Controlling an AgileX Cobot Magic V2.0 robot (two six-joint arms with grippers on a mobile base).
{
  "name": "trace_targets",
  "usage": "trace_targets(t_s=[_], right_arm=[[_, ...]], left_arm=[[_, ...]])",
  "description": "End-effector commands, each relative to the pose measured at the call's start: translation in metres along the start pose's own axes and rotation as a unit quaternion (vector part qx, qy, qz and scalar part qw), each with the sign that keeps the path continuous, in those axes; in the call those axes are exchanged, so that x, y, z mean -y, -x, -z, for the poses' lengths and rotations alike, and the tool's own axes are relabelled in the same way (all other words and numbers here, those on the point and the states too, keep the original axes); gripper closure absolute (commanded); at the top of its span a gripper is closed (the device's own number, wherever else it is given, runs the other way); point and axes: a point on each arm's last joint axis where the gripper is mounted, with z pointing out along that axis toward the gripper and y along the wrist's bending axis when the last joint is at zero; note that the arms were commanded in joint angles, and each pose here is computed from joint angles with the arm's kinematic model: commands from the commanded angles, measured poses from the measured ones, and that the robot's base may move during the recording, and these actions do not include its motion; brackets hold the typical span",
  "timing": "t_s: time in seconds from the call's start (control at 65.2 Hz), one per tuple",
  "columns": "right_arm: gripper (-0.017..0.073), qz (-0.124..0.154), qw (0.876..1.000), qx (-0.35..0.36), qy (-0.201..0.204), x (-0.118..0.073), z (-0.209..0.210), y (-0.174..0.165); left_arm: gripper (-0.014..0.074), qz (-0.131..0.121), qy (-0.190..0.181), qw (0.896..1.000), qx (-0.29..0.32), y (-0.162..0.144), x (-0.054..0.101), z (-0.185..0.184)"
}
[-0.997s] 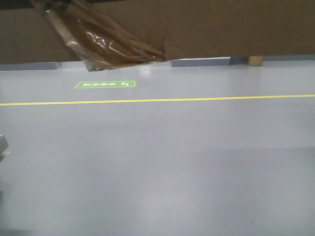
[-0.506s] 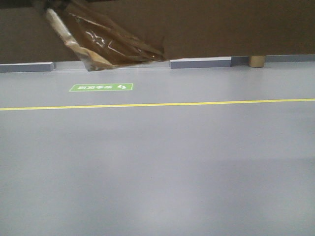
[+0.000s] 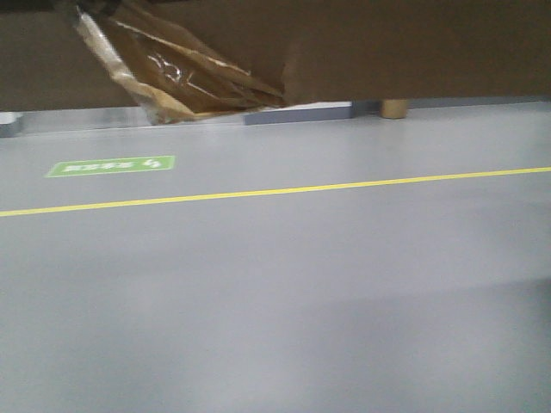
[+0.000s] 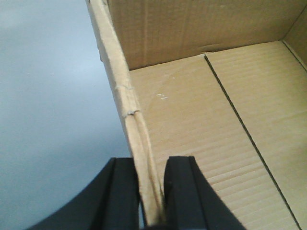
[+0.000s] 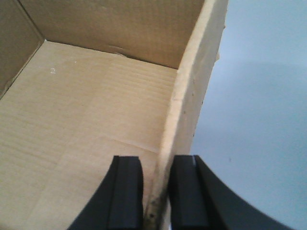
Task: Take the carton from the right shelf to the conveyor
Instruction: 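Carry the carton in both grippers while driving toward the red conveyor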
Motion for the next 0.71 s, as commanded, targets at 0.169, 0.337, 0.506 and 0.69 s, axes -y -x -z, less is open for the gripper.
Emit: trace_targets(t_s=[0.169, 0.337, 0.506, 0.69], right_arm=[[0.0627, 0.021, 0.999, 0.032, -0.004, -0.0004, 0.0088, 0.0027], [0.0627, 0.021, 0.999, 0.032, -0.004, -0.0004, 0.0088, 0.0028], [0.0627, 0.021, 0.999, 0.032, -0.004, -0.0004, 0.0088, 0.0028], [0.0627, 0.021, 0.999, 0.032, -0.003, -0.0006, 0.0088, 0.0027]], left_arm=[[0.0608, -0.013, 0.01, 1.0, 0.018, 0.0016, -0.0036, 0.006], [0.0608, -0.013, 0.01, 1.0, 0.018, 0.0016, -0.0036, 0.006], [0.0608, -0.013, 0.011, 1.0, 0.018, 0.0016, -0.0038, 0.0061], [0.0608, -0.013, 0.011, 1.0, 0.019, 0.0015, -0.004, 0.0068]])
